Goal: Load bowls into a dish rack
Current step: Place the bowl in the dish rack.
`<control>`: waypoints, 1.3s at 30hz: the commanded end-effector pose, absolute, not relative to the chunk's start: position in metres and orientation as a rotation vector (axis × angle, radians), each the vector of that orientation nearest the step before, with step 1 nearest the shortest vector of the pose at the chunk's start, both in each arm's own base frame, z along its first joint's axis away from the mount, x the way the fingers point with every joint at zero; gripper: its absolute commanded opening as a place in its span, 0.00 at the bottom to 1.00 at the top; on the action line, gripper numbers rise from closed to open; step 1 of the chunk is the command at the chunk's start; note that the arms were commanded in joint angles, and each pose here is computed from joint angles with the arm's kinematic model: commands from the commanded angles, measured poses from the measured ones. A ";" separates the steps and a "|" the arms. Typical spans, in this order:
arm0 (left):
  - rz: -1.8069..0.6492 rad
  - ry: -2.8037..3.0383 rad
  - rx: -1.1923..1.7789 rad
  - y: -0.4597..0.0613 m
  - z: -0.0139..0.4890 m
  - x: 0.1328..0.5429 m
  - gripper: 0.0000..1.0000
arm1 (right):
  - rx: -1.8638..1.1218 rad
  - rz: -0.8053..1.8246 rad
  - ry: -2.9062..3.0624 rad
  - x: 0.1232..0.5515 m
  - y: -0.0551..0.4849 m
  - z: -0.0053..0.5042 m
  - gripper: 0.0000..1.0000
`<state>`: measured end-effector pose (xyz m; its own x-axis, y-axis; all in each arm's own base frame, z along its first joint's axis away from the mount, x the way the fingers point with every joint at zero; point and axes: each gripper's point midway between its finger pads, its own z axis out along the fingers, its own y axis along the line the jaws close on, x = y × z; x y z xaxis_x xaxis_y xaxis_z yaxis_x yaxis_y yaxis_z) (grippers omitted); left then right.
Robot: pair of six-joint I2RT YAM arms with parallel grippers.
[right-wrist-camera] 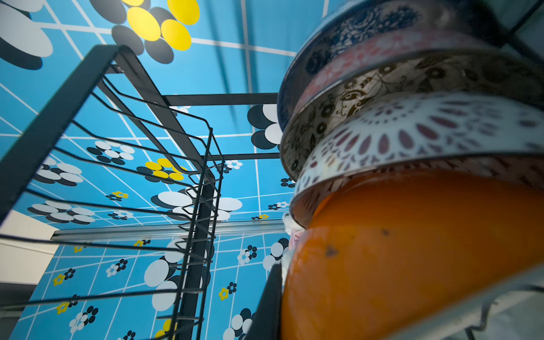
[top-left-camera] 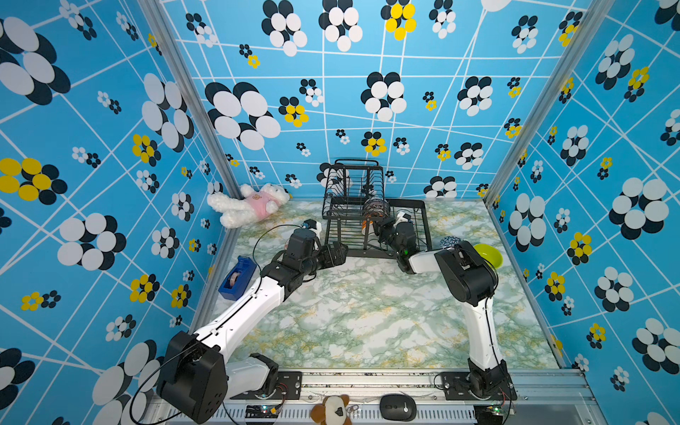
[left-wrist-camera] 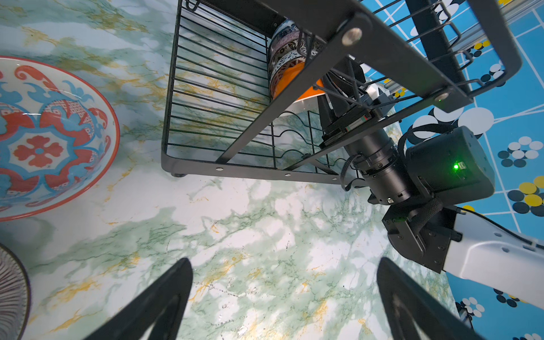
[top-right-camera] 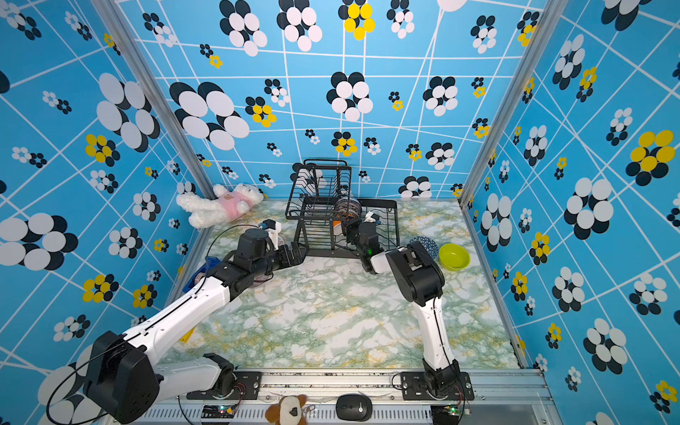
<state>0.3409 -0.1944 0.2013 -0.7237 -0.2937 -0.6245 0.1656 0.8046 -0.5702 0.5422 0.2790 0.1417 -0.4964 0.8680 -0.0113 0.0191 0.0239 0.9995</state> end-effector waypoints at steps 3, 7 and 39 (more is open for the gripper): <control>-0.816 2.247 -0.111 -0.193 0.197 0.342 0.99 | 1.015 1.528 1.724 0.532 0.287 0.127 0.08; -0.821 2.245 -0.111 -0.194 0.199 0.341 0.99 | 1.040 1.527 1.736 0.531 0.287 0.124 0.19; -0.829 2.256 -0.121 -0.194 0.194 0.342 0.99 | 1.042 1.464 1.770 0.494 0.257 0.161 0.67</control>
<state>0.3399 -0.1950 0.1993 -0.7330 -0.3056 -0.6077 0.1539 0.7957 -0.5858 0.5023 0.2621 0.1507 -0.4925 0.8689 0.0500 0.2055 0.0602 0.9768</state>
